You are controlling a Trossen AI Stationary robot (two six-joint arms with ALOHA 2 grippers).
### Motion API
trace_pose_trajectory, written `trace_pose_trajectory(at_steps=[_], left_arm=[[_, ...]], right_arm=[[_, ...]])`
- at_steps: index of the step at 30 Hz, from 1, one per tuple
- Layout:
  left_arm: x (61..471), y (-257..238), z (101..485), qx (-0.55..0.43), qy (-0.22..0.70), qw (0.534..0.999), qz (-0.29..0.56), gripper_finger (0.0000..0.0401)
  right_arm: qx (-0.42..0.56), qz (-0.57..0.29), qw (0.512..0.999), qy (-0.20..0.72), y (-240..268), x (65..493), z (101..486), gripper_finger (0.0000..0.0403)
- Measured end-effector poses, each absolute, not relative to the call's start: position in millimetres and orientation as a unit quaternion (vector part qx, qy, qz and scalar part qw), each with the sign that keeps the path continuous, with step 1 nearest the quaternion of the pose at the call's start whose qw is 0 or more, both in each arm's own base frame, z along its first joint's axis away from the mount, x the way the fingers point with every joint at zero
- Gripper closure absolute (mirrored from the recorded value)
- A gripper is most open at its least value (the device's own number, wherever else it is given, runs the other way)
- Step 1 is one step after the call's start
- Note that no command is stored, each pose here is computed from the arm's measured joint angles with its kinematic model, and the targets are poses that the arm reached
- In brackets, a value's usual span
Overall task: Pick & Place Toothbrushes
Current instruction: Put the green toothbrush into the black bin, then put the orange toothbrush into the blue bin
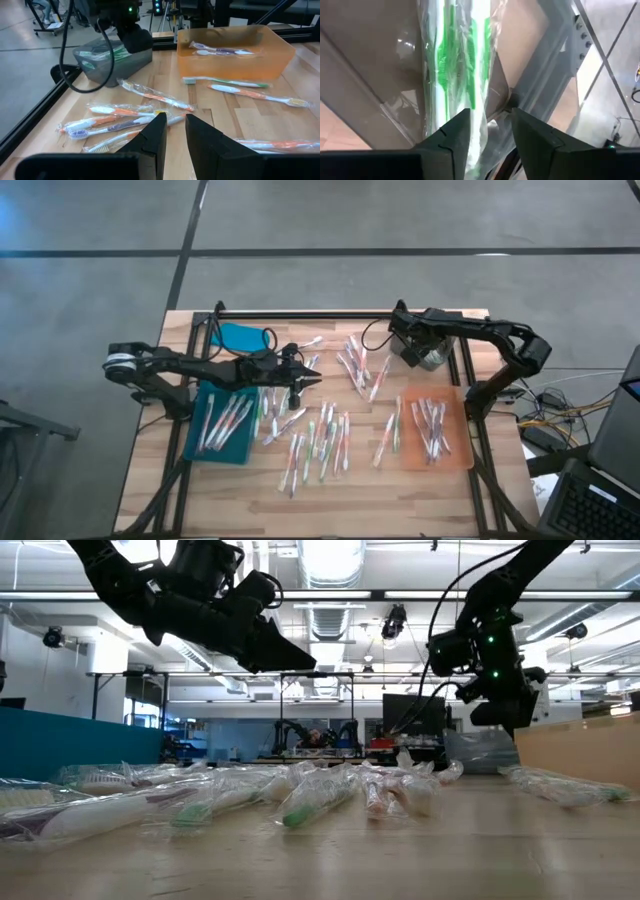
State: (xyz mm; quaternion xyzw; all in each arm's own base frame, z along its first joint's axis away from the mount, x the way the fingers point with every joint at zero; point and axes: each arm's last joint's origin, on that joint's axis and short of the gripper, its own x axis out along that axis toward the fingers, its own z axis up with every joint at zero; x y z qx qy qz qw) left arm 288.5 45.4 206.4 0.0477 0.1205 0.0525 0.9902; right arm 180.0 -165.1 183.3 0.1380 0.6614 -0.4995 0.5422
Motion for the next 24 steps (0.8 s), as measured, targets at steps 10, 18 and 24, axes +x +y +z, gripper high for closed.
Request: trace_pose_trajectory(at_steps=[10, 18, 24], left_arm=[[288.5, 45.5, 206.4, 0.048, 0.121, 0.990, 0.053, 0.0327], [288.5, 45.4, 206.4, 0.048, 0.121, 0.990, 0.052, 0.0327], [288.5, 45.4, 206.4, 0.047, 0.121, 0.990, 0.052, 0.0327]], right_arm=[[0.157, -0.505, 0.587, 0.613, -155.5, 170.0, 212.7, 0.0218], [0.179, -0.526, 0.646, 0.524, -142.9, 155.8, 255.4, 0.0215], [0.235, -0.502, 0.715, 0.426, -133.7, 151.1, 301.8, 0.0238]])
